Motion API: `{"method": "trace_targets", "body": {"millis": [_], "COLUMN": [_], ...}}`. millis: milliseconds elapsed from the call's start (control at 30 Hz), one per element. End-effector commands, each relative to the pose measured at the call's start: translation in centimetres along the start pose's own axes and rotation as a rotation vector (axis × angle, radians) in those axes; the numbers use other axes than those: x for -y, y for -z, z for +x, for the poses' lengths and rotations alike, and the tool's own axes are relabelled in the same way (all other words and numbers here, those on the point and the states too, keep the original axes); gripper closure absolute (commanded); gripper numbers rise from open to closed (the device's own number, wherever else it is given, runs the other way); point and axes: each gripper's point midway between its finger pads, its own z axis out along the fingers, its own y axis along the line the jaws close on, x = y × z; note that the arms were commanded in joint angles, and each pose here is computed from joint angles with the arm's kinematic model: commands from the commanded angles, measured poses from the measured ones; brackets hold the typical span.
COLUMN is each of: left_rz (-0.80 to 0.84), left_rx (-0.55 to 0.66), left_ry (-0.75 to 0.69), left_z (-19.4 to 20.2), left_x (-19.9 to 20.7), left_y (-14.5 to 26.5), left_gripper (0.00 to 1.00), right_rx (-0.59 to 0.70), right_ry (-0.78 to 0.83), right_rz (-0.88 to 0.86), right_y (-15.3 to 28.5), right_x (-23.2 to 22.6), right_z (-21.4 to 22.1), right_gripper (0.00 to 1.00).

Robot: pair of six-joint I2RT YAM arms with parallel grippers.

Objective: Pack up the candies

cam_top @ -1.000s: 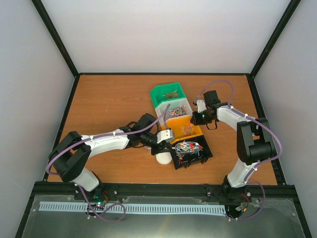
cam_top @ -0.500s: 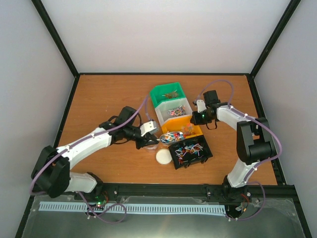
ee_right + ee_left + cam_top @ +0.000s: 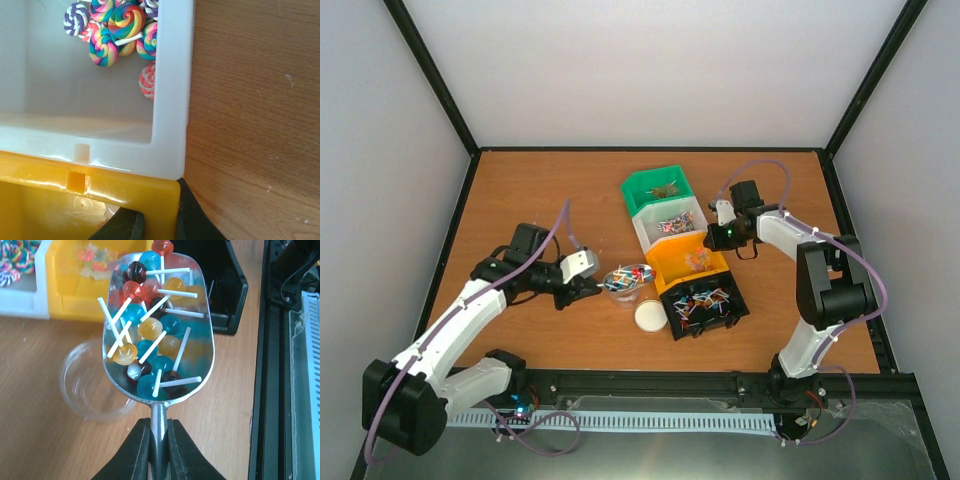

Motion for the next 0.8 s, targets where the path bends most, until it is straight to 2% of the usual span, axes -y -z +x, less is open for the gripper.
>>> {"method": "trace_targets", "body": {"millis": [0, 433, 767], "left_rz": [0.027, -0.050, -0.066], "left_rx": [-0.008, -0.116, -0.185], "left_ry": [-0.023, -0.086, -0.042], "left_z": [1.8, 5.0, 6.1], "left_x": [0.9, -0.8, -2.0], "left_y": [1.4, 3.2, 2.9], "left_gripper": [0.99, 0.99, 0.99], "right_rx": [-0.021, -0.026, -0.017], "right_ry": [0.036, 0.042, 0.053], "right_rz": [0.011, -0.013, 0.015], "right_y": [-1.3, -1.1, -0.5], "right_x": [0.4, -0.1, 0.2], "right_z": [0.5, 0.8, 0.6], "right_gripper": [0.97, 0.97, 0.97]}}
